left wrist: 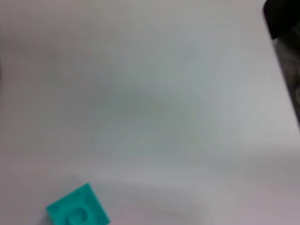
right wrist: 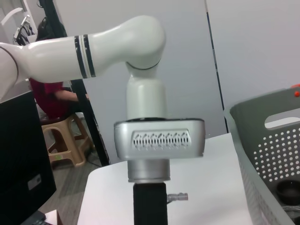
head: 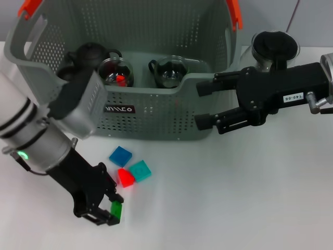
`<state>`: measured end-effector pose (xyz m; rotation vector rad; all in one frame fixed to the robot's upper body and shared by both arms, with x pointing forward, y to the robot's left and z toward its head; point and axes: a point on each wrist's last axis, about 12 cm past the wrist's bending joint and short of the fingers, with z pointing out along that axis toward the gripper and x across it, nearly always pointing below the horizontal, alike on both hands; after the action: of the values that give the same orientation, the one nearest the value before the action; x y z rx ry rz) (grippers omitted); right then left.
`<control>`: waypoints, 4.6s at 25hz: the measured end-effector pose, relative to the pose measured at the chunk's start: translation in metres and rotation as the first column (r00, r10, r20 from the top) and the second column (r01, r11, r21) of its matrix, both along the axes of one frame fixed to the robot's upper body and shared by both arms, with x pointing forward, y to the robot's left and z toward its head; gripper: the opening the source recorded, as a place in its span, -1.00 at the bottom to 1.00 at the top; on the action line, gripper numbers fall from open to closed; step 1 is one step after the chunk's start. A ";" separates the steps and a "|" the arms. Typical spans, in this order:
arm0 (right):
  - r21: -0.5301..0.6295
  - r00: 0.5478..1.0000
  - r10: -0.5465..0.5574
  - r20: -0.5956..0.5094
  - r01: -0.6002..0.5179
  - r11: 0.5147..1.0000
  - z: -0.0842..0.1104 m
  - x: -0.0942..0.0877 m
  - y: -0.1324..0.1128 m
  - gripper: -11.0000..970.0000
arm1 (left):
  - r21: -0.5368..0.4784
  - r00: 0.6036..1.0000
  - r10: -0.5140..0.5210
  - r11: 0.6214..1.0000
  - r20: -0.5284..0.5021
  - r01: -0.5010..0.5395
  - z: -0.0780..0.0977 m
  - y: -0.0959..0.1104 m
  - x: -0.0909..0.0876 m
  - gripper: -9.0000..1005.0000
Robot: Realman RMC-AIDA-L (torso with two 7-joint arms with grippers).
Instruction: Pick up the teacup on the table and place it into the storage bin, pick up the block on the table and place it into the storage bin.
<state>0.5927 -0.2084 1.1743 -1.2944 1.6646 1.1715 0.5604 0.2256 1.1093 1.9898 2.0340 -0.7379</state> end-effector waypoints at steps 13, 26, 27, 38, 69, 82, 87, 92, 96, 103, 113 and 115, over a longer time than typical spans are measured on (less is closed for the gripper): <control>0.005 1.000 0.025 0.004 -0.025 1.000 0.003 -0.005 -0.006 0.88 | -0.431 0.996 -0.001 0.901 0.093 0.041 0.096 0.011 0.022 -0.06; 0.002 0.999 0.047 -0.004 -0.047 0.999 0.007 -0.007 -0.013 0.88 | -0.565 0.919 0.343 0.805 0.194 -0.181 0.134 0.027 0.072 -0.02; 0.002 0.999 0.049 -0.005 -0.049 0.999 0.008 -0.007 -0.014 0.89 | -0.564 0.893 0.407 0.790 0.192 -0.239 0.131 0.027 0.080 -0.02; 0.004 0.999 0.040 -0.007 -0.040 0.999 0.008 -0.008 -0.020 0.88 | -0.495 0.632 0.756 0.620 0.168 -0.609 0.106 0.025 0.123 0.02; -0.190 0.984 0.175 -0.029 -0.177 0.966 0.005 -0.005 0.001 0.88 | -0.675 0.823 0.569 0.610 0.010 -0.414 0.127 0.037 0.011 0.87; -0.351 0.971 0.236 -0.037 -0.234 0.907 -0.005 0.002 0.053 0.88 | -0.681 0.946 0.323 0.685 -0.033 -0.258 0.058 0.070 -0.049 0.87; -0.435 0.965 0.263 -0.002 -0.238 0.869 -0.011 0.005 0.088 0.88 | -0.679 0.919 0.383 0.649 -0.097 -0.342 0.041 0.095 -0.055 0.87; -0.515 0.962 0.272 0.007 -0.230 0.826 -0.021 0.008 0.116 0.89 | -0.687 0.893 0.435 0.613 -0.118 -0.389 0.031 0.112 -0.064 0.87; -0.562 0.955 0.295 0.023 -0.232 0.794 -0.025 0.008 0.133 0.88 | -0.660 0.884 0.447 0.624 -0.138 -0.418 0.024 0.118 -0.071 0.87; -0.653 0.941 0.329 0.079 -0.201 0.730 -0.036 0.002 0.161 0.88 | -0.641 0.885 0.438 0.637 -0.155 -0.428 0.017 0.117 -0.073 0.87; -0.682 0.927 0.332 0.173 -0.130 0.719 -0.052 -0.002 0.180 0.88 | -0.643 0.893 0.422 0.642 -0.158 -0.418 0.014 0.111 -0.072 0.87; -0.679 0.928 0.318 0.192 -0.108 0.726 -0.055 -0.002 0.181 0.88 | -0.644 0.894 0.419 0.642 -0.161 -0.416 0.014 0.110 -0.071 0.87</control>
<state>0.5911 -0.0275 1.1195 -2.0400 1.7911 0.4379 0.4894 0.3360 1.1232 1.0579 1.7544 -1.1352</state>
